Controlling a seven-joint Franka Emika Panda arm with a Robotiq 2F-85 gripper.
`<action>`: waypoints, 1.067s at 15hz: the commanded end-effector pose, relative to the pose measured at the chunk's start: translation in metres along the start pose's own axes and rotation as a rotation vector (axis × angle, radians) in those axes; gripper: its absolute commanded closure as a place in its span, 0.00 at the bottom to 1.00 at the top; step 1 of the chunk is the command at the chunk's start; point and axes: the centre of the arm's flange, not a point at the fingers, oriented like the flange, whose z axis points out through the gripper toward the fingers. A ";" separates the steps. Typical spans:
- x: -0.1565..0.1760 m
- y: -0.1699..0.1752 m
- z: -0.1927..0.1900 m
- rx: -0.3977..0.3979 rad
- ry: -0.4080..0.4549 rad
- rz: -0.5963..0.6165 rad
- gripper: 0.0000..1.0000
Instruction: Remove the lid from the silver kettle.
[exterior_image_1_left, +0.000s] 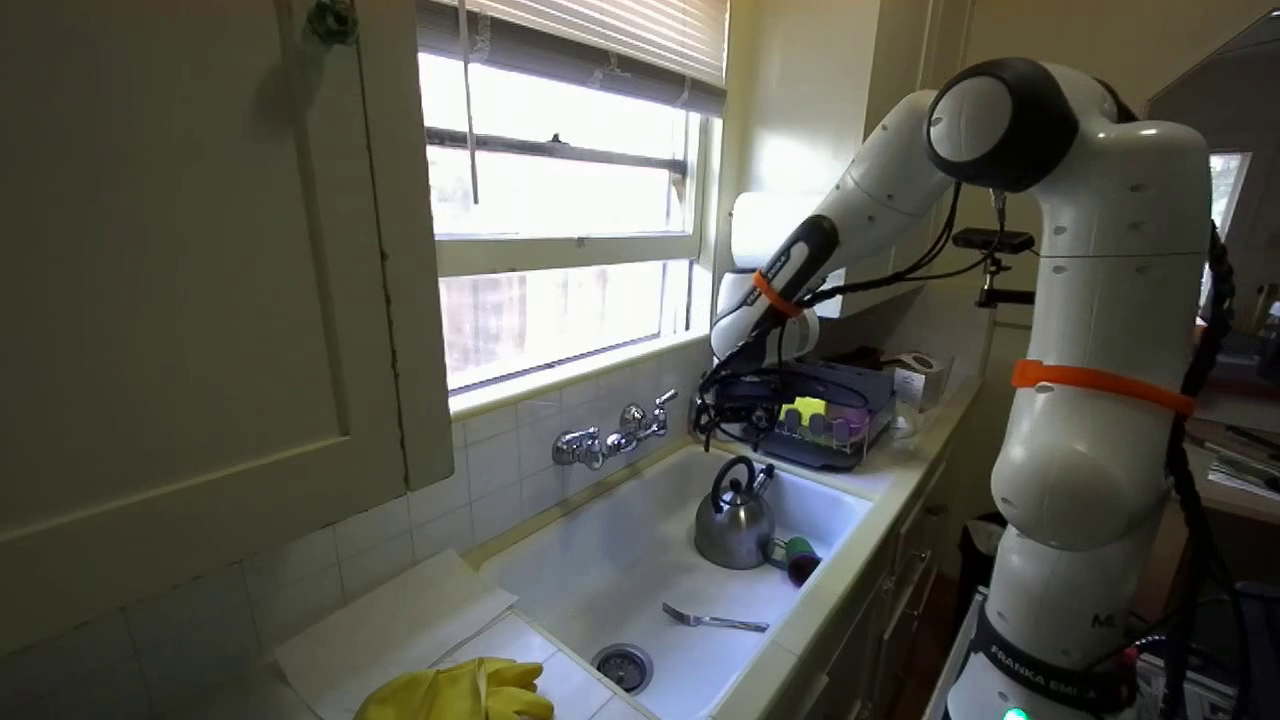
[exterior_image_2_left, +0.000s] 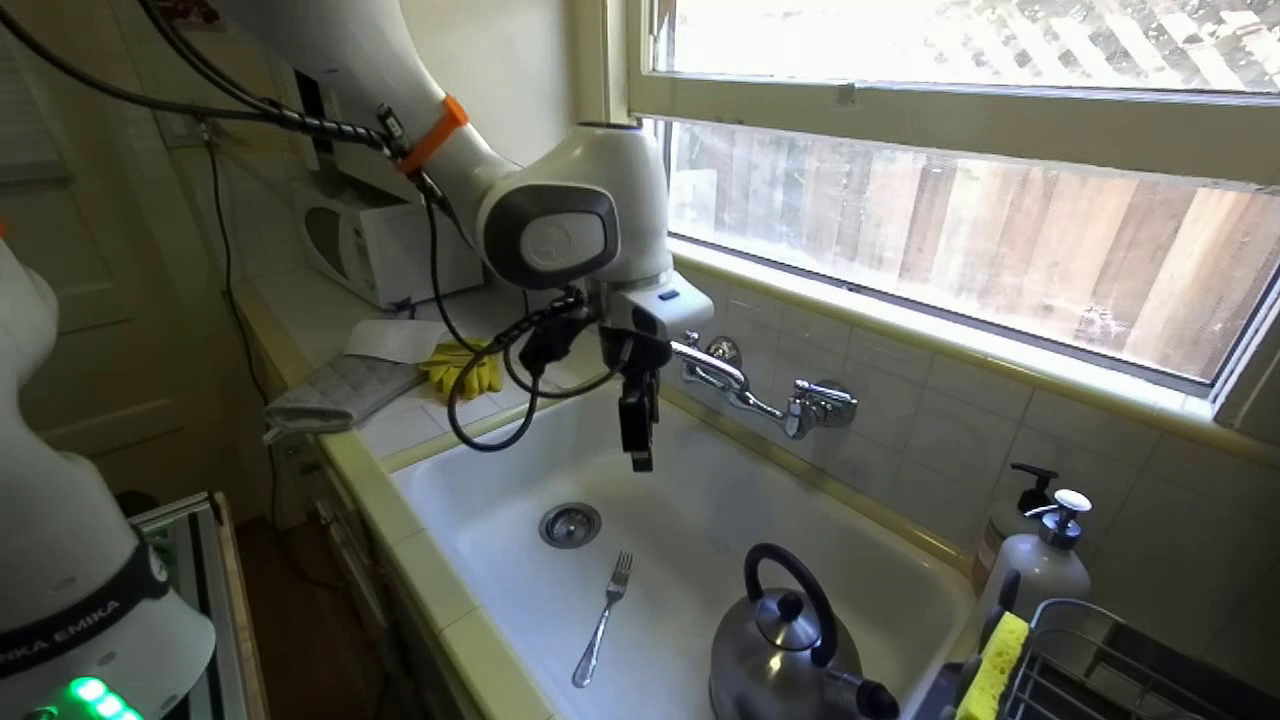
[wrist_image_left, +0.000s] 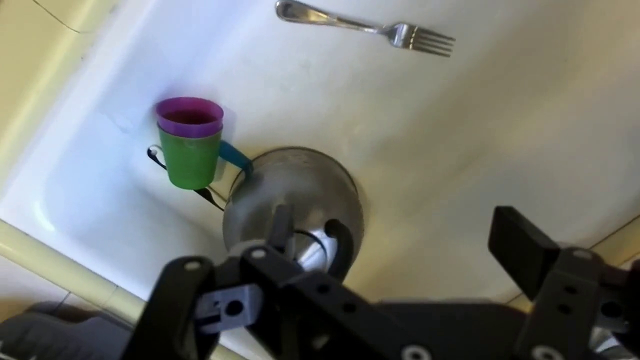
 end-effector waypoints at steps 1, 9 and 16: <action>0.028 0.030 0.033 -0.005 0.044 0.197 0.00; 0.048 0.059 0.048 -0.003 0.009 0.325 0.00; 0.048 0.066 0.083 0.125 0.276 0.302 0.00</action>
